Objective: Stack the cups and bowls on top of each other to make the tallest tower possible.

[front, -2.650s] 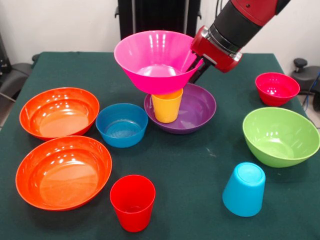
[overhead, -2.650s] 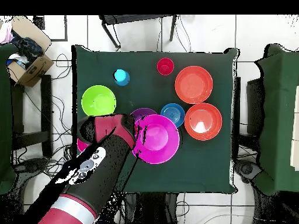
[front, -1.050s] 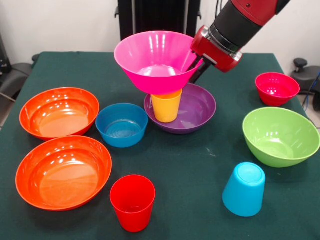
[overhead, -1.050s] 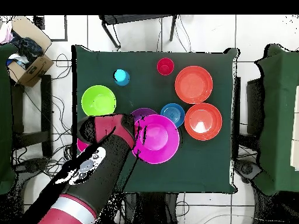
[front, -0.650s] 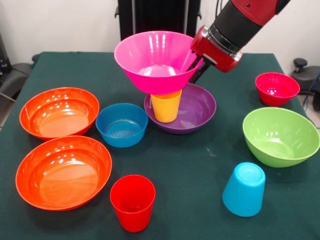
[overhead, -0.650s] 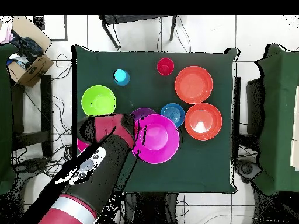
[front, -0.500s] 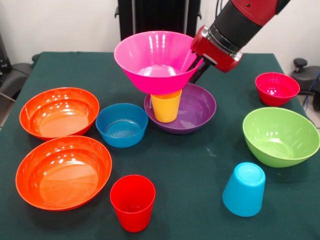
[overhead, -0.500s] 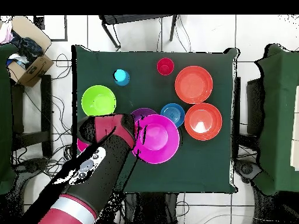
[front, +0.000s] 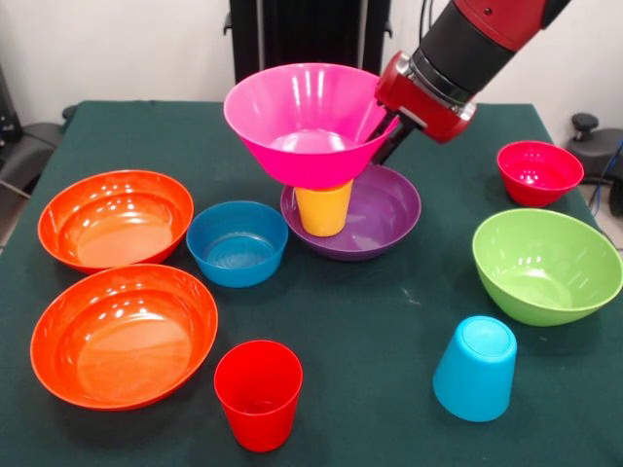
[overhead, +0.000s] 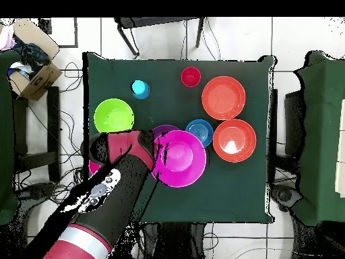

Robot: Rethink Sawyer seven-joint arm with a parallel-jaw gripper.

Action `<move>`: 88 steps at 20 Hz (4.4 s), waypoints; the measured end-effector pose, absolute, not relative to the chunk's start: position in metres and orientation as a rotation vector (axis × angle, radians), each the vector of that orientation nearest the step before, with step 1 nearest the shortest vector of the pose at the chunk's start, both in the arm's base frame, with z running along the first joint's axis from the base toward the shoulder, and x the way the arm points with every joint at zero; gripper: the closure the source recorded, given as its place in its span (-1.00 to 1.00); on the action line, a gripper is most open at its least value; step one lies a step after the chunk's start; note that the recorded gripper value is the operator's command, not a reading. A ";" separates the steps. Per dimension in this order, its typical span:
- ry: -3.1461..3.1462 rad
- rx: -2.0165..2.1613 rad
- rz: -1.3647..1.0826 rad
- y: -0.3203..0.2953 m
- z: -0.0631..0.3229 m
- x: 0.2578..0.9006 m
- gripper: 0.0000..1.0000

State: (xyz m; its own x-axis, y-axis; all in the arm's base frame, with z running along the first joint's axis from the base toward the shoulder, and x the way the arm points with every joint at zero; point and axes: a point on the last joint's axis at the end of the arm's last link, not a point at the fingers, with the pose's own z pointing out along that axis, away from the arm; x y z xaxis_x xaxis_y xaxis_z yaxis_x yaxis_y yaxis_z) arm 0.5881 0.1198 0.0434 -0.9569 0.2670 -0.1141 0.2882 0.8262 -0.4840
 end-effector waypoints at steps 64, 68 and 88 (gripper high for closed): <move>2.976 0.446 -0.805 0.126 0.045 0.589 1.00; 2.976 0.446 -0.805 0.126 0.045 0.589 1.00; 2.976 0.448 -0.806 0.126 0.045 0.589 -1.00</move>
State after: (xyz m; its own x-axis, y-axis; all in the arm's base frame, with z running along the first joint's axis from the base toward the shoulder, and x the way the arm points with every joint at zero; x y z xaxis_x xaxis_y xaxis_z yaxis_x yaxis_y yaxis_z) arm 0.5889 0.1256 0.0450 -0.9583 0.2680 -0.0994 0.2815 0.8249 -0.4903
